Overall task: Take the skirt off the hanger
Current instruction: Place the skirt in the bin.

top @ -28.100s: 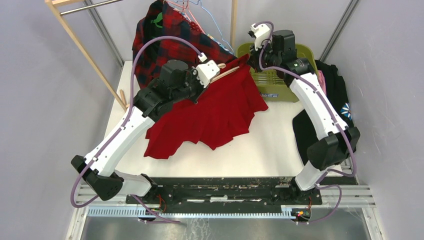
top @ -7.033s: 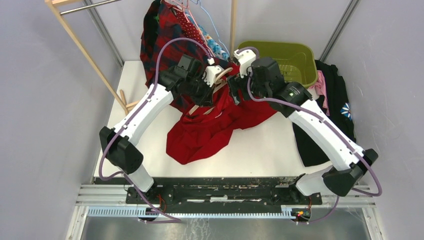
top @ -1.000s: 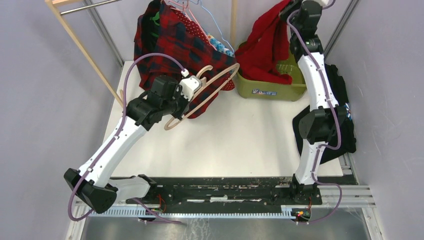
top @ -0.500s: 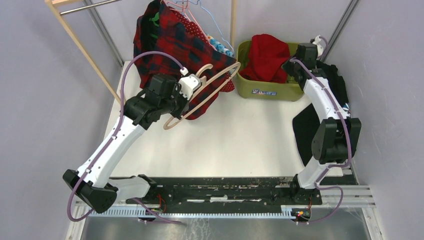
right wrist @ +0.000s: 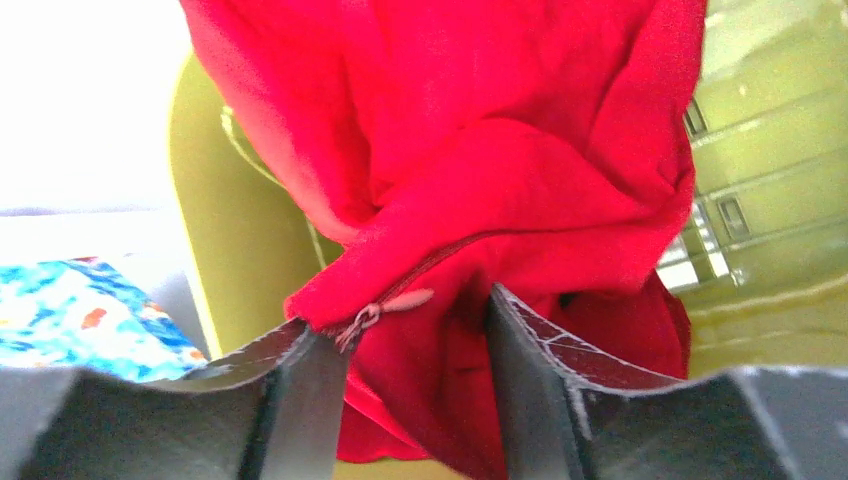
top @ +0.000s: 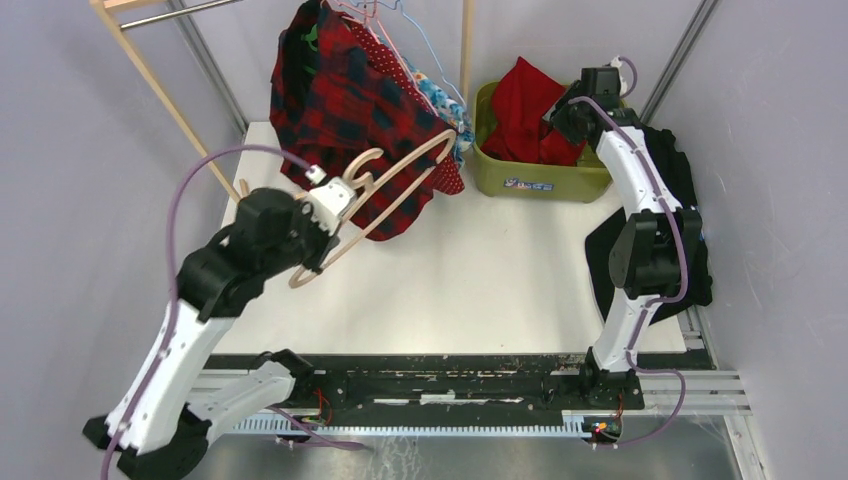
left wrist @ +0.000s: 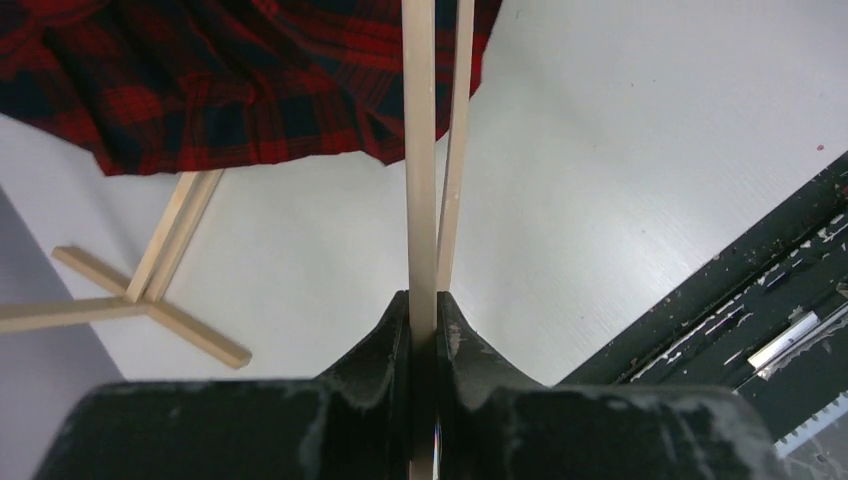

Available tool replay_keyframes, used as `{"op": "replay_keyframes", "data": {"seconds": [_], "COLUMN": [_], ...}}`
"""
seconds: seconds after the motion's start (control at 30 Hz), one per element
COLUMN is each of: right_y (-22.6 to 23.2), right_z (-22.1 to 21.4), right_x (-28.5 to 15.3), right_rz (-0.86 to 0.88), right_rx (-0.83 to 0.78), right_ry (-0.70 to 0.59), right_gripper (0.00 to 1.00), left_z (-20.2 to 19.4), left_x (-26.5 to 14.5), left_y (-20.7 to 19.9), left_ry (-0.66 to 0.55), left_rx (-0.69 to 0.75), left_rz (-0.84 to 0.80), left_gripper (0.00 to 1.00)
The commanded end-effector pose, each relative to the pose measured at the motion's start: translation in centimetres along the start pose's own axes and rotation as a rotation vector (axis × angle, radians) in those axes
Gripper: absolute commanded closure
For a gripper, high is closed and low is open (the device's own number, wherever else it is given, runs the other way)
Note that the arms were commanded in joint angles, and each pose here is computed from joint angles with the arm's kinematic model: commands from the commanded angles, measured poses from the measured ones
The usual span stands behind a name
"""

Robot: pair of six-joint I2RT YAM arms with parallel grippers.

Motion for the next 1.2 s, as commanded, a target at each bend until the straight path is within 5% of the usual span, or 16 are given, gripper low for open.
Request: {"op": "replay_keyframes", "data": {"seconds": [0.0,0.2,0.33,0.6,0.7,0.93,1.17], "right_y": [4.6,7.4,8.2,8.7,8.9,10.0,11.2], "right_z": [2.9,4.2,4.8,4.6,4.3,4.6,5.4], "right_x": [-2.3,-1.6,-0.9,1.4,1.9,1.4,0.6], "right_rz": [0.109,0.185,0.206,0.233,0.244,0.265,0.306], "right_rx": [0.006,-0.012,-0.008,0.016,0.035,-0.018,-0.003], "right_ry": [-0.097,-0.149,-0.172,-0.178,-0.173,-0.207,-0.238], "right_gripper": [0.42,0.38,0.37,0.37,0.37,0.37,0.37], "left_z": [-1.2,-2.8,-2.1,-2.5,-3.9,-4.9,-1.8], "left_x": [-4.7,-6.4,-6.9,-15.0,-17.1,-16.0,-11.7], "left_y": [0.4,1.1,1.3,0.4,0.3,0.7,2.7], "left_ry": [-0.061,0.067,0.019,-0.403,-0.474,-0.344,-0.201], "left_rx": [-0.079,-0.176,-0.250,-0.252,-0.272,-0.369,-0.390], "left_rz": [0.157,0.298,0.339,0.397,0.469,0.526,0.572], "left_gripper": [0.97,0.97,0.97,0.97,0.97,0.97,0.97]}}
Point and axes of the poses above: each gripper's point midway between its finger pads, its own x axis out along the fingers, its own y axis along the line the jaws close on, z = x × y, the point moved 8 cm from there along -x, back along the fingers, and after that the axes turned 12 degrees about x, right-handed, at the moved point
